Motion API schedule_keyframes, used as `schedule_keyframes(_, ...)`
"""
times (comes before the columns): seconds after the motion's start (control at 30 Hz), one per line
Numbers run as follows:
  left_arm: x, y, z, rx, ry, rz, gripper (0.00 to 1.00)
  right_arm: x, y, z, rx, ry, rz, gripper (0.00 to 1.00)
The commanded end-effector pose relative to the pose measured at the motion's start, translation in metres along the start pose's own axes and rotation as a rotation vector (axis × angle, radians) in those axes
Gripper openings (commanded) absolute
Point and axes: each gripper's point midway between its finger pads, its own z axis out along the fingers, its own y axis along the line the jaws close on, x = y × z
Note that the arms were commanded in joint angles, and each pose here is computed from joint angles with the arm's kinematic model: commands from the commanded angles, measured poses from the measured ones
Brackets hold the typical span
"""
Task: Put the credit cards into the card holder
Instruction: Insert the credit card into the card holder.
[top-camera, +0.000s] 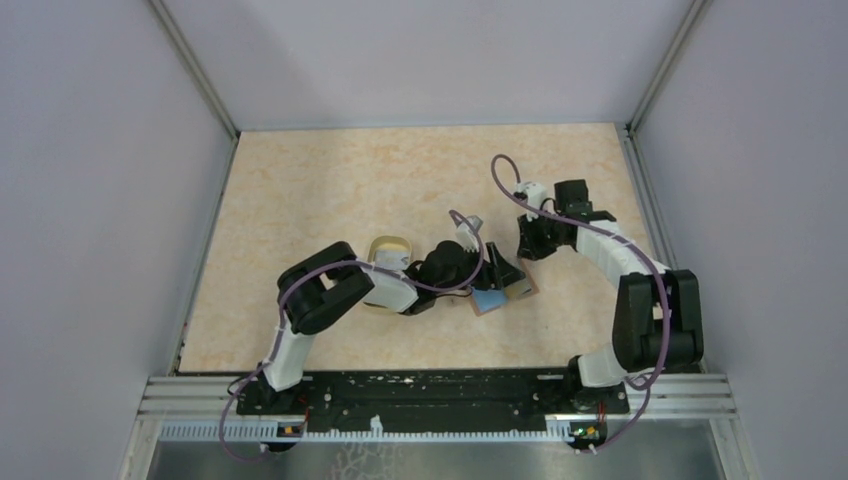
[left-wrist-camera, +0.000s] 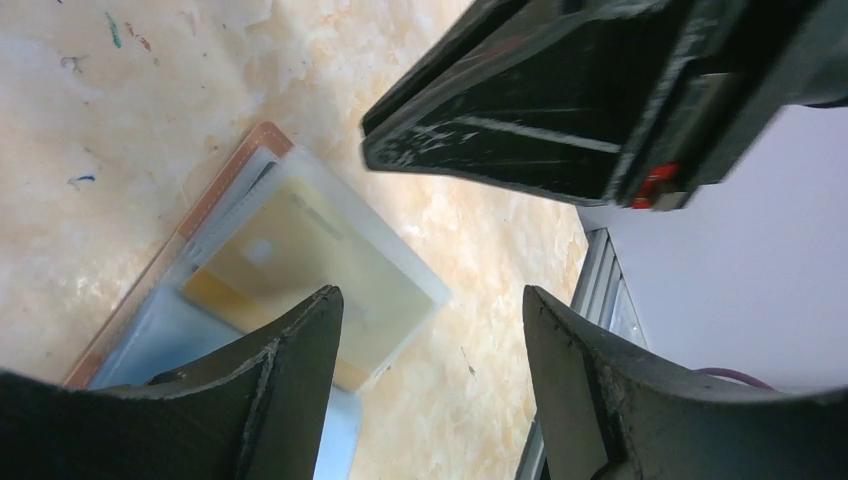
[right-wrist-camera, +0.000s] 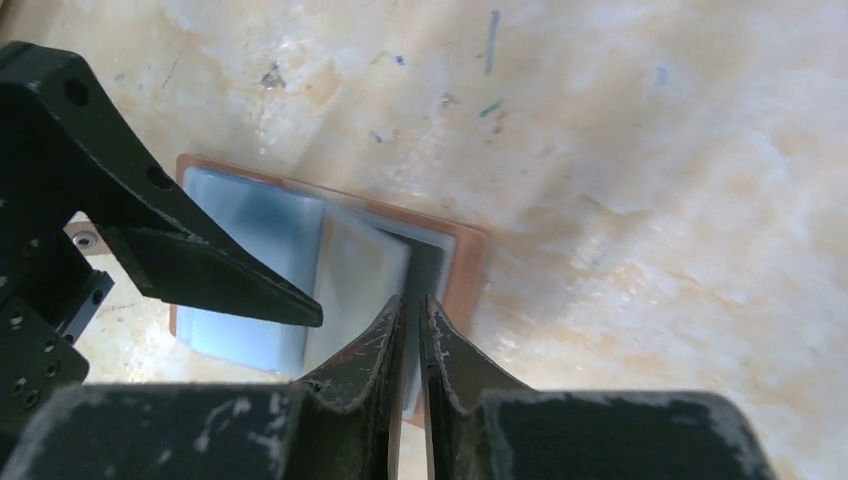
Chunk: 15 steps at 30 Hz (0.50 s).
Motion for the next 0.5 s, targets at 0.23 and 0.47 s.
schedule_keyframes(0.23,0.011,0.024,0.014,-0.11,0.043,-0.003,0.63,-0.025,-0.007,-0.024,0.01,-0.138,0.002,0.11)
schedule_keyframes(0.47,-0.028,-0.028,-0.012,0.012,-0.041,0.128,0.59,-0.004,0.0,-0.008,-0.095,-0.027,0.007,0.11)
